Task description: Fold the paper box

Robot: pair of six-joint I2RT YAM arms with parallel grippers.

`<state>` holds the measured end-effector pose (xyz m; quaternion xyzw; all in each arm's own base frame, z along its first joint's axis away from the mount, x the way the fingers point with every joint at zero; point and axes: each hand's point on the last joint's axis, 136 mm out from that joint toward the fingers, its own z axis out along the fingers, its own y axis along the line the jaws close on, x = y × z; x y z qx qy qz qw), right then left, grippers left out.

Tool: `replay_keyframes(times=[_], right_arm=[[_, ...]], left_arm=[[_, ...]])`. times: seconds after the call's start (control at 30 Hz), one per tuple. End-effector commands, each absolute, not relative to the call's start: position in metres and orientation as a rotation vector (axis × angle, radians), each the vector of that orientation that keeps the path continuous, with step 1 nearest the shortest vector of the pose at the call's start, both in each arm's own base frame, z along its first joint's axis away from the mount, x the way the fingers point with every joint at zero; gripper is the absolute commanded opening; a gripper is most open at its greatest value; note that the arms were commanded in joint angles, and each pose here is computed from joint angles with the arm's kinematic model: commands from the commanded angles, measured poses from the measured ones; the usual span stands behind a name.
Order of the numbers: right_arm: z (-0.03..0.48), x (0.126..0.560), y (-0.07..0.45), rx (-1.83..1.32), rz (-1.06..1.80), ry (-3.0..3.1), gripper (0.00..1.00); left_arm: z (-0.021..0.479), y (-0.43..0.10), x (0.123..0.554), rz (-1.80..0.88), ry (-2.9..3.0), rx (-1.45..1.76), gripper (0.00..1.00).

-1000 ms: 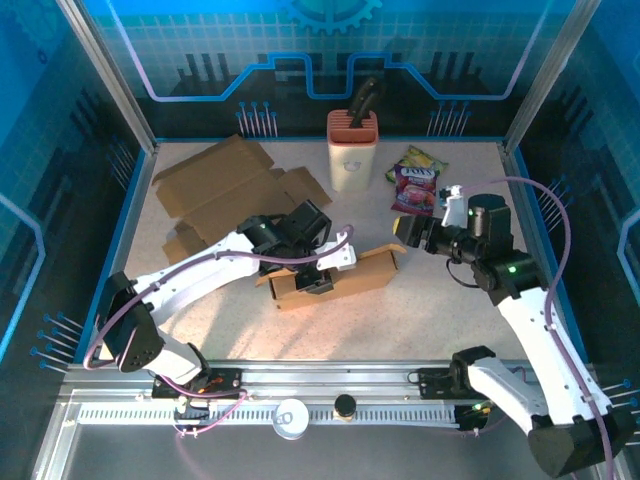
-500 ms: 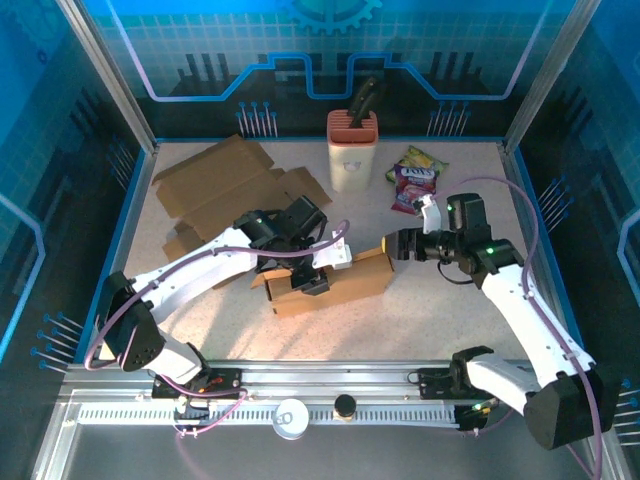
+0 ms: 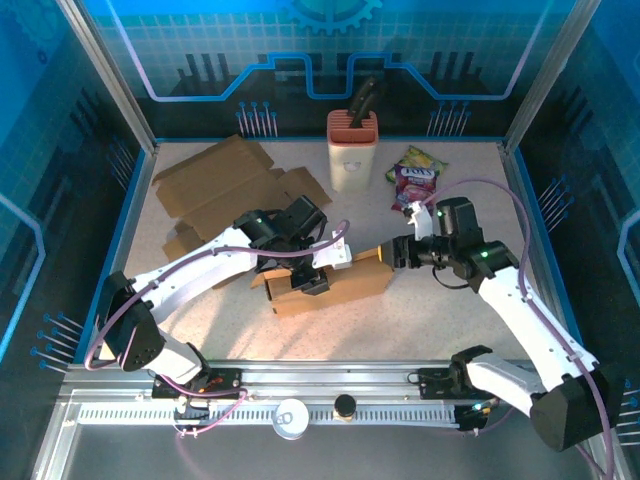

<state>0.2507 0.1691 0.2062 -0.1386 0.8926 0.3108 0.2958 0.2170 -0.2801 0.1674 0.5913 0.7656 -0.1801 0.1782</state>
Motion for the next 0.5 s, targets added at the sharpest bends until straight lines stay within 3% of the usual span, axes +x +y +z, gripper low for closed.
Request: replay_keyframes(times=[0.0, 0.47], right_arm=[[0.207, 0.246, 0.165, -0.374, 0.746, 2.388, 0.46], [0.194, 0.252, 0.154, -0.362, 0.483, 2.459, 0.24]], left_arm=[[0.167, -0.277, 0.216, -0.517, 2.176, 1.688, 0.42], [0.167, -0.277, 0.218, -0.51, 2.174, 1.687, 0.43]])
